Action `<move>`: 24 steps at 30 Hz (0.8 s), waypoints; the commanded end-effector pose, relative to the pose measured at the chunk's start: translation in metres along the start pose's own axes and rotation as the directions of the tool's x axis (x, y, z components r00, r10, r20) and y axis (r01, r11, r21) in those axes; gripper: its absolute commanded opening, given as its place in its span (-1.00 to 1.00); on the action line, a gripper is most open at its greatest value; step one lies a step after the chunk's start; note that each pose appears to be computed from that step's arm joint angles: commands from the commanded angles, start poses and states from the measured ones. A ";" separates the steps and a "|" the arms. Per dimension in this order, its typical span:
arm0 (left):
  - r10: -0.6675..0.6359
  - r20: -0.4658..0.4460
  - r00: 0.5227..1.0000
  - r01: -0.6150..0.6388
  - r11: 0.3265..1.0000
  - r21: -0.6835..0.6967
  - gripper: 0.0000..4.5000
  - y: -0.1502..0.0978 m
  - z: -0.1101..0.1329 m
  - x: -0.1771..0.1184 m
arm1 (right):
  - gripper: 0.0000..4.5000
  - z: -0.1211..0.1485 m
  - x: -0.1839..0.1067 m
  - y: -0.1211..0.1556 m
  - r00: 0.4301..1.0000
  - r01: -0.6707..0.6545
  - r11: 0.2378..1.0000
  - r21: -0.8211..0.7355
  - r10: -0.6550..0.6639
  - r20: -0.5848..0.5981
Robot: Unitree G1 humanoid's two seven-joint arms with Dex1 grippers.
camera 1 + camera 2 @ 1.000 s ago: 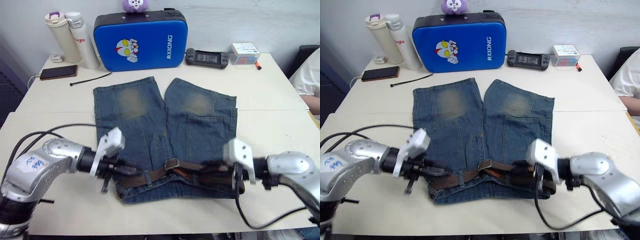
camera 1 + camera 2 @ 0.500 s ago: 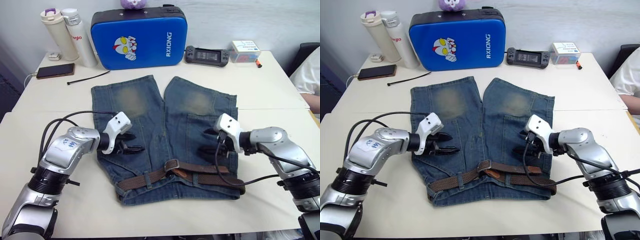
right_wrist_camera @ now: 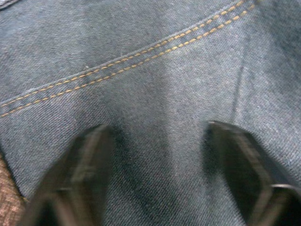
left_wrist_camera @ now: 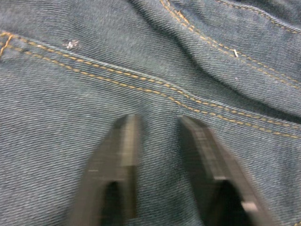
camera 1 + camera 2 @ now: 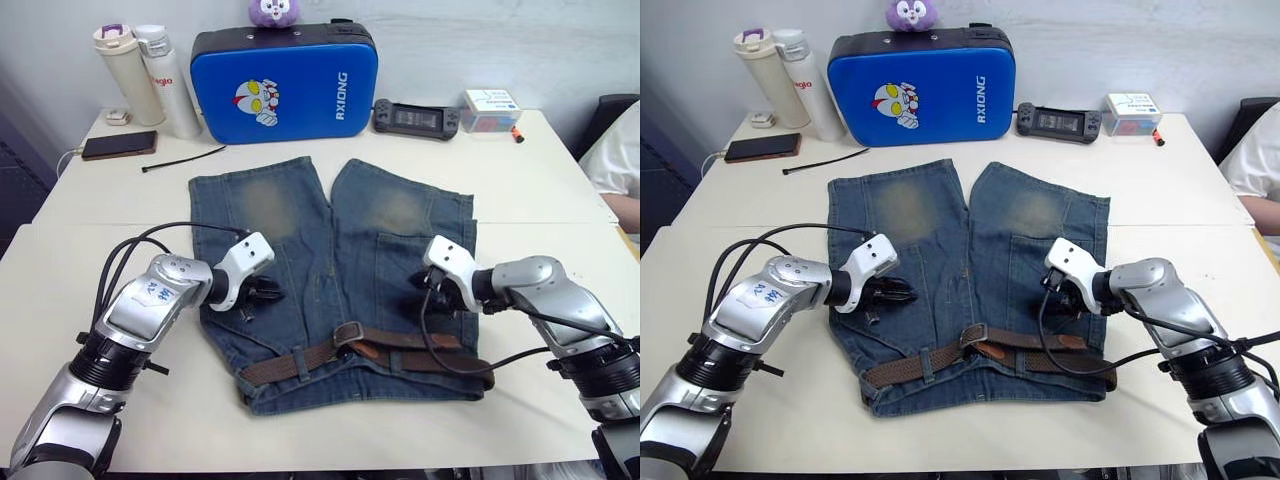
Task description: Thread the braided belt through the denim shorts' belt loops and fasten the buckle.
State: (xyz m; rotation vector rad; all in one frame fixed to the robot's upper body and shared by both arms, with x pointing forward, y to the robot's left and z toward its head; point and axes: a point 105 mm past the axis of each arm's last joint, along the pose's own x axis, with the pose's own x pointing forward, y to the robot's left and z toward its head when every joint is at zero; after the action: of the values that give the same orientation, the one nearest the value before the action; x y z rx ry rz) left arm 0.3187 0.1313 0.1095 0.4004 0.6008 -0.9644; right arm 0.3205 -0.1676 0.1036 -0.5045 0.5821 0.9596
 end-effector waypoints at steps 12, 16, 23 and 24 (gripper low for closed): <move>0.103 0.117 0.988 -0.104 0.995 -0.004 -1.00 0.023 0.019 -0.001 | -0.97 0.033 -0.009 -0.002 0.993 0.013 1.000 -0.005 -0.012 0.120; 0.194 0.172 0.966 -0.200 0.980 0.021 -1.00 0.047 0.033 -0.005 | -0.97 0.049 -0.016 -0.027 0.980 0.121 0.992 -0.024 -0.115 0.160; 0.315 0.228 0.921 -0.346 0.932 0.108 -1.00 0.092 0.057 -0.004 | -0.97 0.070 -0.006 -0.073 0.941 0.291 0.954 -0.070 -0.273 0.199; 0.325 0.233 0.917 -0.359 0.925 0.124 -1.00 0.097 0.059 -0.003 | -0.97 0.072 -0.003 -0.075 0.940 0.293 0.953 -0.071 -0.274 0.202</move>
State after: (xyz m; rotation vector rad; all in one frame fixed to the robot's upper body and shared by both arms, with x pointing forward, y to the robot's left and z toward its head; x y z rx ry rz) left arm 0.4084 0.1438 0.1539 0.4792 0.2930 -0.7432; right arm 0.3931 -0.1575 0.1612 -0.5345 0.3210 0.7854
